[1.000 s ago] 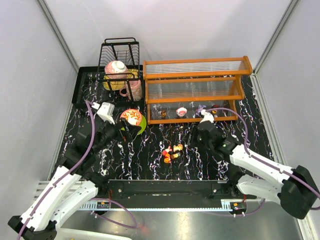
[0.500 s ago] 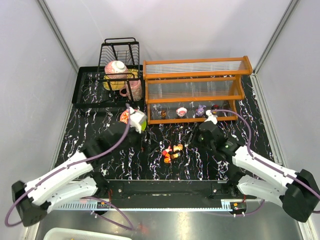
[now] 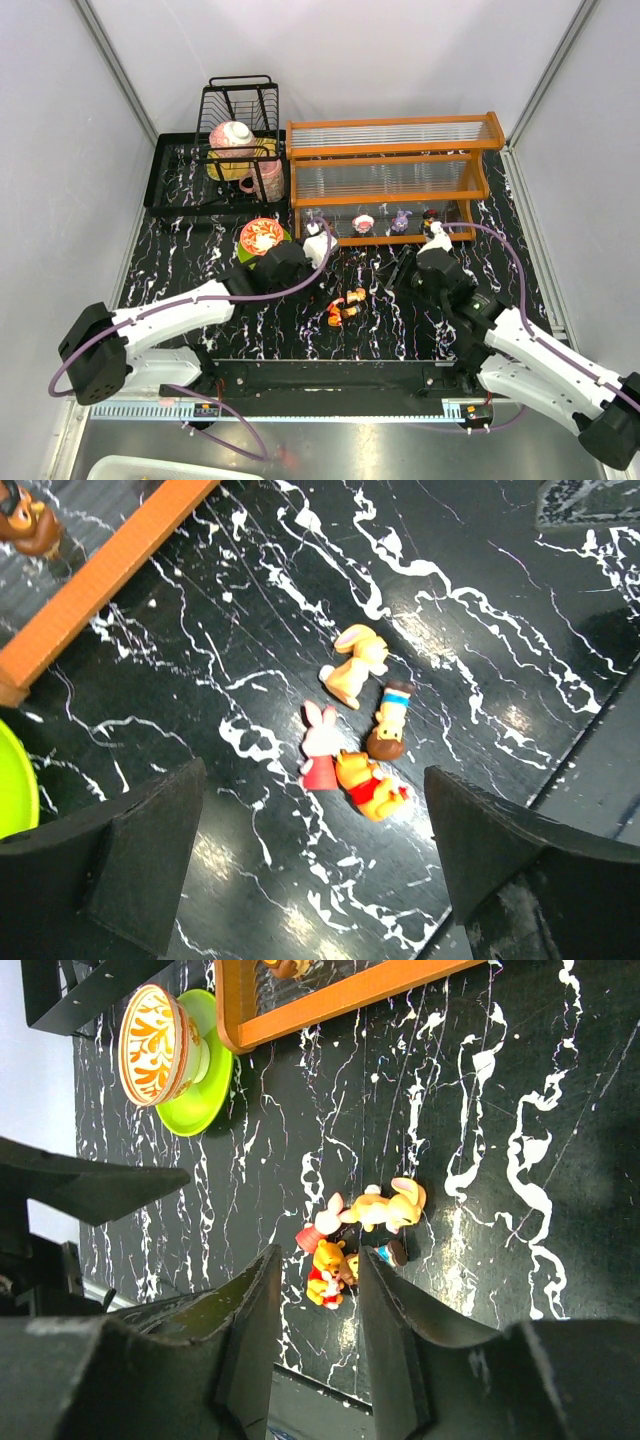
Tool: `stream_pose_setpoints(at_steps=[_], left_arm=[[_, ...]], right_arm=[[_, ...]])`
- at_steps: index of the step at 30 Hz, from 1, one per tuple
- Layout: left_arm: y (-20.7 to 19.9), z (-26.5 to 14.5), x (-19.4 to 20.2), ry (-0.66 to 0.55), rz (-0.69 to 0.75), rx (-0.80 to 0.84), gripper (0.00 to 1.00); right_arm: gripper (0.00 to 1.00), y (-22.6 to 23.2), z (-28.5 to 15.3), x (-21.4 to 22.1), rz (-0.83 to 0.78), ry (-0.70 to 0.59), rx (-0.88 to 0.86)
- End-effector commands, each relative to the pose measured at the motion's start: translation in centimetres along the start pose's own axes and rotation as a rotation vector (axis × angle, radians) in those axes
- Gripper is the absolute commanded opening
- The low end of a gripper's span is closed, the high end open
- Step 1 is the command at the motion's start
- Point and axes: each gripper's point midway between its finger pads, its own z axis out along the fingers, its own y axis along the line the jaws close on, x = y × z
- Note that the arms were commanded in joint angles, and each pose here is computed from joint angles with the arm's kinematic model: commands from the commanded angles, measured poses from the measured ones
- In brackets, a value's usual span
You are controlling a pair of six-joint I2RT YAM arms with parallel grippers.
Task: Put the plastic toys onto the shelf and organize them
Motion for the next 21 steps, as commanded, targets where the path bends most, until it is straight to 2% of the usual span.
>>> stream_pose_setpoints(at_steps=[1, 10, 21], left_arm=[[-1.1, 1.2, -4.3, -0.144, 0.150, 0.063, 0.92], [-3.2, 5.4, -2.8, -0.050, 0.261, 0.216, 0.91], [-2.6, 8.6, -1.8, 0.023, 0.282, 0.201, 0.83]], right_arm=[[0.43, 0.1, -0.7, -0.3, -0.001, -0.018, -0.023], [0.43, 0.5, -2.0, -1.0, -0.004, -0.055, -0.061], [0.42, -0.5, -3.2, -2.1, 0.015, -0.115, -0.024]])
